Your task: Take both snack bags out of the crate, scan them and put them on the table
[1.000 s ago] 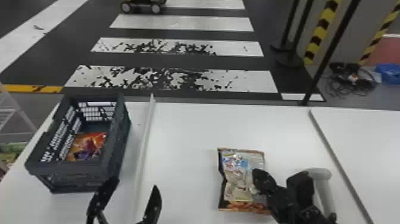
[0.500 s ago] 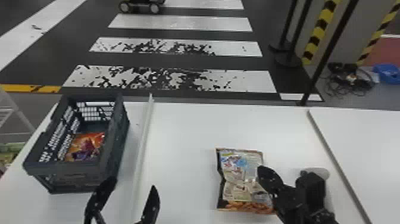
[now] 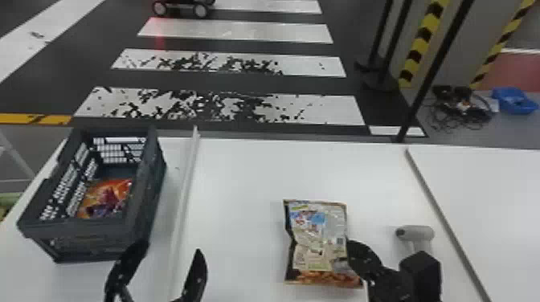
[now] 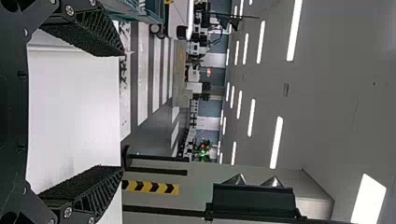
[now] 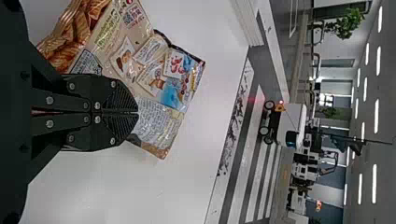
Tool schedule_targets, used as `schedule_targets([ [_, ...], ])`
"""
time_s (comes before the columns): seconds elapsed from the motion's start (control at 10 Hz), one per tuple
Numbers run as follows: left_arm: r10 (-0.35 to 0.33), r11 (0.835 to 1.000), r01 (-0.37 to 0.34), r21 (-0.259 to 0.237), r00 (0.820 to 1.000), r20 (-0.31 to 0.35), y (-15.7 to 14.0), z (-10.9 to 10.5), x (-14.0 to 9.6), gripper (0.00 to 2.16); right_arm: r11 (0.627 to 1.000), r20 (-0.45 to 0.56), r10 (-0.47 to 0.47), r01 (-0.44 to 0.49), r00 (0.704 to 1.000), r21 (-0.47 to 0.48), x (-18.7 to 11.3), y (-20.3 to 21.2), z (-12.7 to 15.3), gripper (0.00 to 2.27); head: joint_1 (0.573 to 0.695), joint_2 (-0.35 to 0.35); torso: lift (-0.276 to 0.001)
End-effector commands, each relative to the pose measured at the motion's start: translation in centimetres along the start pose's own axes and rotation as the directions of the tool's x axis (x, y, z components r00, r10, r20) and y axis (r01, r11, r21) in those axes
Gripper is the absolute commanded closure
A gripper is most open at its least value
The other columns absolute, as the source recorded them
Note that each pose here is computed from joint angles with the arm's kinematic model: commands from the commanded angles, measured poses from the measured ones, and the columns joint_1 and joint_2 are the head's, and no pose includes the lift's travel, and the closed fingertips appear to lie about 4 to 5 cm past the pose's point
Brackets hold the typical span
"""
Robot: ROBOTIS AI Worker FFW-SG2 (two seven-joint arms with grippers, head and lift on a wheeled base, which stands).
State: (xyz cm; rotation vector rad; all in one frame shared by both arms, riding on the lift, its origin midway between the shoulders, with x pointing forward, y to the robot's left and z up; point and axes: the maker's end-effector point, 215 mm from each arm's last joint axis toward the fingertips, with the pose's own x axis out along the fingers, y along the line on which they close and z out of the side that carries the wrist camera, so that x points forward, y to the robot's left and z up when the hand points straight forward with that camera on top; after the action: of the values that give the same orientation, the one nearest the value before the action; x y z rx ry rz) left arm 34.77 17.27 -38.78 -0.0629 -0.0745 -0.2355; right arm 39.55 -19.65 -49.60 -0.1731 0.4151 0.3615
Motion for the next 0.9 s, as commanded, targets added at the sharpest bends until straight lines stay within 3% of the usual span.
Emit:
schedule_targets([
  [0.0,0.001,1.000,-0.001,-0.003,1.000,0.002,0.0,0.0,0.0,0.13,1.000,-0.007,0.006,-0.006,1.000,0.003,0.2,0.3,-0.4,2.24,0.695,-0.039,-0.094],
  [0.8,0.000,1.000,0.000,-0.003,1.000,0.004,0.1,0.1,-0.1,0.13,0.998,-0.069,0.055,-0.055,0.996,-0.003,1.7,2.9,-3.9,2.24,0.695,-0.006,-0.094],
])
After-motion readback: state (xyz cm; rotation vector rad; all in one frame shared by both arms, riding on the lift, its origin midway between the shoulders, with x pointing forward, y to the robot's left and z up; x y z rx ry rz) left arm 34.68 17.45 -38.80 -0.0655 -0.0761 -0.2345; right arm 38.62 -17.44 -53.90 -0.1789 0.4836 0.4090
